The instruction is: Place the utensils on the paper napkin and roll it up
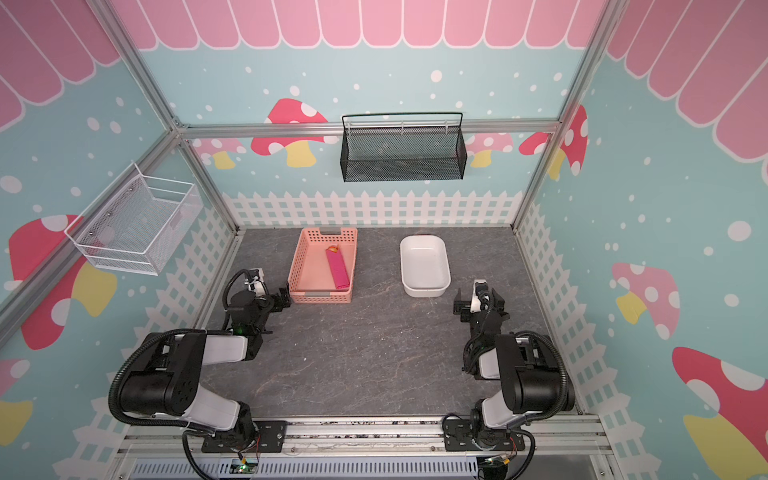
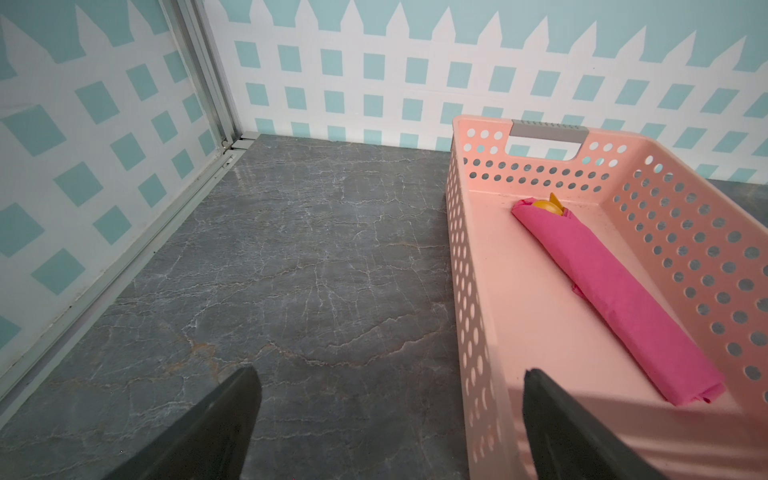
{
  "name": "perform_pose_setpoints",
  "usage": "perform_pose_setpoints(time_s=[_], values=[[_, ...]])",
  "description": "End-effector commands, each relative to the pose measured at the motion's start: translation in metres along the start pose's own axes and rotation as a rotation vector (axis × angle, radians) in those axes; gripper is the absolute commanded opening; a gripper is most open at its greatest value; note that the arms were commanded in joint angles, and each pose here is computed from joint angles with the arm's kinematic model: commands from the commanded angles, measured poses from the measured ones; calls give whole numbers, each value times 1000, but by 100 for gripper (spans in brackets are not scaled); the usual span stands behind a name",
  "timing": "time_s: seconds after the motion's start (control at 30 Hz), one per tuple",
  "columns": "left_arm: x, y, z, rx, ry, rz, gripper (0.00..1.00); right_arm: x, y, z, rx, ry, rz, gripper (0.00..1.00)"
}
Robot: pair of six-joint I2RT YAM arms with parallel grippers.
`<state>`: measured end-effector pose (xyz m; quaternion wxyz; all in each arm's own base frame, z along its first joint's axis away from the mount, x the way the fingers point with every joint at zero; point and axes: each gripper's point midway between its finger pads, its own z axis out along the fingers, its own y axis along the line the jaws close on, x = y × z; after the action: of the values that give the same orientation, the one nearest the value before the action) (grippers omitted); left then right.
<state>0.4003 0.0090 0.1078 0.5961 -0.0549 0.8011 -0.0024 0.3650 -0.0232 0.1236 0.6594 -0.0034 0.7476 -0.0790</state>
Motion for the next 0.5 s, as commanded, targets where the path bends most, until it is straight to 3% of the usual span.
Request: perform_pose_setpoints(time_s=[0.0, 0.1, 0.47], values=[[-7, 0, 2, -11, -22, 17, 100, -13, 3, 2, -20, -48, -27, 100], [-7, 0, 2, -12, -22, 18, 100, -13, 15, 5, -87, -46, -55, 100], [-7, 0, 2, -12, -22, 17, 100, -12, 15, 5, -90, -44, -58, 100]])
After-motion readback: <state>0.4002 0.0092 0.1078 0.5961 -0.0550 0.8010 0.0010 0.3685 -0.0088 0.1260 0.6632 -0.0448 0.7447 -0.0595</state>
